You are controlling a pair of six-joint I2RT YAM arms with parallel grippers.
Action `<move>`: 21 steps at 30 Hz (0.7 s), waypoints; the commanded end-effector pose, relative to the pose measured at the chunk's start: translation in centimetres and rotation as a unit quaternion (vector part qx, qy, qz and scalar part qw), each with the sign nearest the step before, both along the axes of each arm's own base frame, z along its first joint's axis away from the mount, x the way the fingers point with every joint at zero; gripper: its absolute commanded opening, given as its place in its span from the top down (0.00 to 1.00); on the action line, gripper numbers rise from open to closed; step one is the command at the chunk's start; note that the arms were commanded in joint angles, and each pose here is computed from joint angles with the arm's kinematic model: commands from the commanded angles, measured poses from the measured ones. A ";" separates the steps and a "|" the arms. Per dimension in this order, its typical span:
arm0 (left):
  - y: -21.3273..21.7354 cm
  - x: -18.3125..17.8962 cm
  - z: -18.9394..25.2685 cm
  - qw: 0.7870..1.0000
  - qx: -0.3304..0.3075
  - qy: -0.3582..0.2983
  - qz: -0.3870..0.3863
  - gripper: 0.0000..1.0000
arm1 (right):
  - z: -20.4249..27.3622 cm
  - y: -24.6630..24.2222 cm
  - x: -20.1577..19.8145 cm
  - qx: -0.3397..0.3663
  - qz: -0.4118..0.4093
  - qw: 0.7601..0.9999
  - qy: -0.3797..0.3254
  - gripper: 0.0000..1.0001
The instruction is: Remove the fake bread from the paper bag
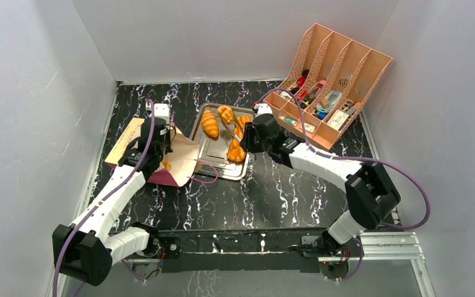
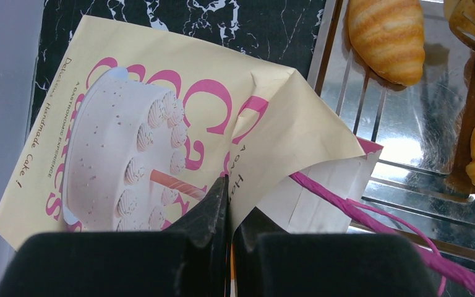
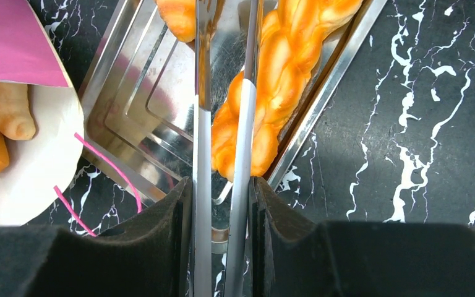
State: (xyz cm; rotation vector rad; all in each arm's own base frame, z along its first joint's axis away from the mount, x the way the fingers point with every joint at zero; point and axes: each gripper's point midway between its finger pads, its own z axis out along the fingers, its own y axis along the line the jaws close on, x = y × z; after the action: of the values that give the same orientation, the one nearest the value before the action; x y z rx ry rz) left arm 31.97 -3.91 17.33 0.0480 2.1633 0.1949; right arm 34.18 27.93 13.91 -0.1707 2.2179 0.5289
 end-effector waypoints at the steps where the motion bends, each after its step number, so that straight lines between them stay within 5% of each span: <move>1: -0.1 -0.3 1.4 1.000 -0.010 -0.015 -0.005 1.00 | 4.3 2.0 2.2 0.052 0.001 0.997 -0.051 0.90; 11: 0.0 -0.4 1.3 1.000 -0.008 -0.014 -0.006 1.00 | 1.8 2.0 2.1 0.038 -0.003 0.999 -0.024 0.57; 21: -0.1 -0.4 1.3 1.000 -0.009 -0.013 -0.006 1.00 | 2.5 1.2 1.6 0.039 -0.009 0.999 -0.030 0.50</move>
State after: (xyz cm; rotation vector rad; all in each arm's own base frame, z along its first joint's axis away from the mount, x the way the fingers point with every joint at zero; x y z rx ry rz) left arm 31.79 -3.93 17.56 0.0495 2.1592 0.1884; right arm 34.39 28.51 11.55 -0.1581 2.2762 0.5269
